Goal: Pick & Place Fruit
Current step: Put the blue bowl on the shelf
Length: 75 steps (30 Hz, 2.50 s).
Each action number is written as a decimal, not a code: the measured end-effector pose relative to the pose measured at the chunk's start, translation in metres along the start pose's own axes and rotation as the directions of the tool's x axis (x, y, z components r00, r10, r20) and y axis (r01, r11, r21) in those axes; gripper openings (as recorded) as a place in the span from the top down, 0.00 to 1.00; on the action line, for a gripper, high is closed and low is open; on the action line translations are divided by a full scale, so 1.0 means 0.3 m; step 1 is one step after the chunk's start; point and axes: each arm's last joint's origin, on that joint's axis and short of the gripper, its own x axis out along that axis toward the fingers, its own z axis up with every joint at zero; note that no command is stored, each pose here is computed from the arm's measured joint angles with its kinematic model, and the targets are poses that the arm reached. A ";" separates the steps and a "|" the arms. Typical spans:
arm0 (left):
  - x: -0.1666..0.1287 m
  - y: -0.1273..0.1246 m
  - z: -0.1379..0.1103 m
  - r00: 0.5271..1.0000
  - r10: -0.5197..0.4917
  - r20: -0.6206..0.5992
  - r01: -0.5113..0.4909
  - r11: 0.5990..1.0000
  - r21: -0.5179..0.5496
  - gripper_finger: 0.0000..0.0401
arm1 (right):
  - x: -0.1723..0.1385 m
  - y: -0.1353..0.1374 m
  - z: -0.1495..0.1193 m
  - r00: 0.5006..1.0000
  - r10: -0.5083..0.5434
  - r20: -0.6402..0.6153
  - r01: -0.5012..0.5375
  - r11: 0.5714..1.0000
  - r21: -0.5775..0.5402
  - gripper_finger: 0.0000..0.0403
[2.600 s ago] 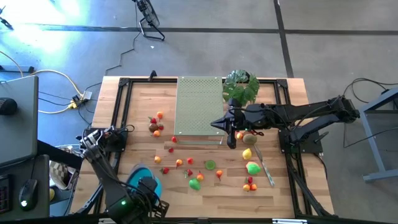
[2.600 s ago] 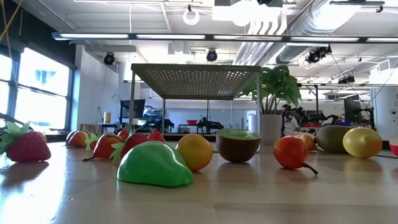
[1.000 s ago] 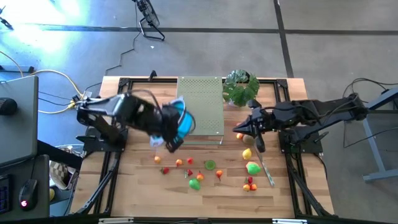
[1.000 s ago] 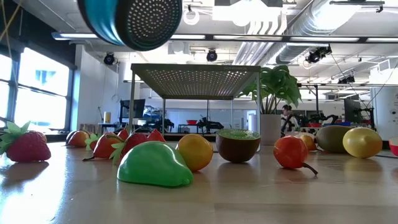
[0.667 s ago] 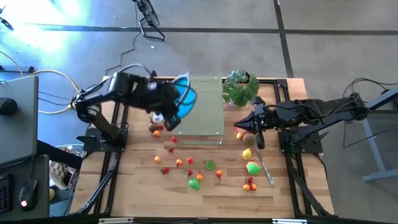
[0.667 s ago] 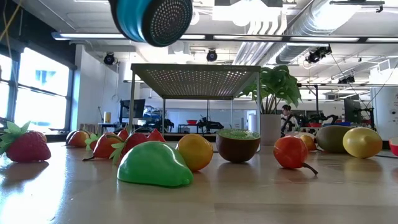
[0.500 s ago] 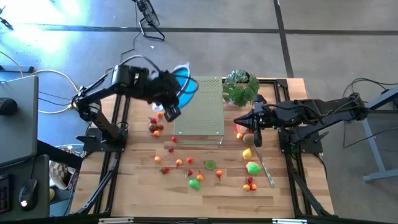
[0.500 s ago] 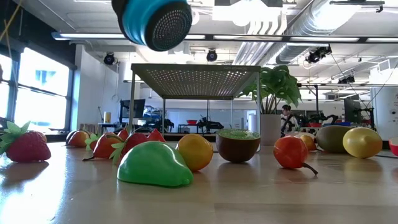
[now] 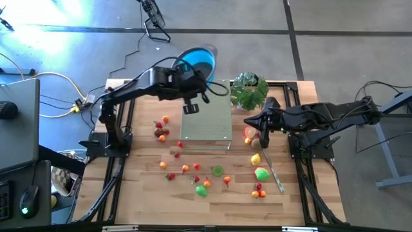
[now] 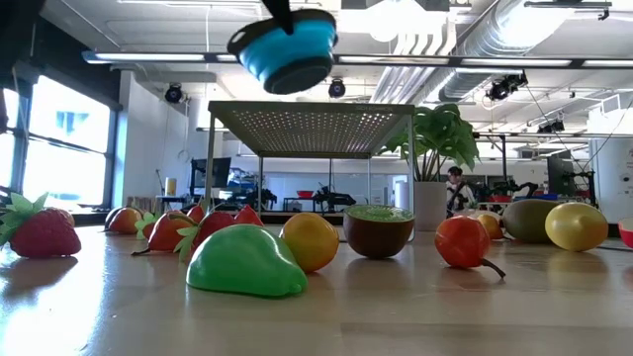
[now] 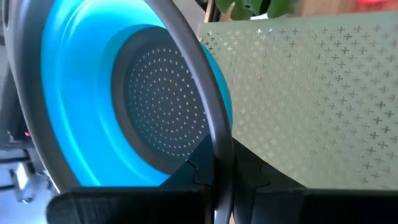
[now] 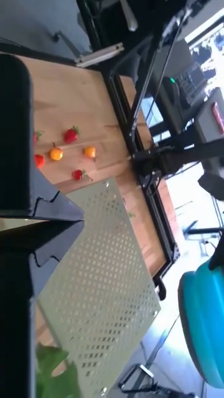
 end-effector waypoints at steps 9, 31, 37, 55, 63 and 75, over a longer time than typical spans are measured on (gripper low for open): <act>0.106 -0.069 0.038 0.997 -0.006 -0.074 0.017 0.988 0.151 0.97 | 0.000 -0.002 -0.003 1.000 -0.011 -0.005 0.011 1.000 0.017 0.99; 0.237 -0.176 0.071 0.987 -0.050 -0.155 0.084 0.971 0.222 0.97 | 0.001 -0.004 -0.008 1.000 -0.021 -0.018 0.021 0.999 0.027 0.99; 0.267 -0.207 0.072 0.980 -0.050 -0.191 0.098 0.964 0.247 0.97 | 0.001 -0.007 -0.013 0.999 -0.028 -0.033 0.029 0.999 0.019 0.99; 0.281 -0.233 0.073 0.971 -0.115 -0.209 0.158 0.966 0.203 0.96 | 0.001 -0.007 -0.013 0.999 -0.028 -0.033 0.029 0.999 0.022 0.99; 0.281 -0.236 0.074 0.969 -0.141 -0.205 0.177 0.969 0.171 0.91 | 0.001 -0.007 -0.013 0.999 -0.028 -0.034 0.029 0.999 0.022 0.99; 0.280 -0.236 0.074 0.968 -0.143 -0.206 0.178 0.971 0.162 0.73 | 0.001 -0.007 -0.014 0.999 -0.026 -0.035 0.027 0.999 0.022 0.99</act>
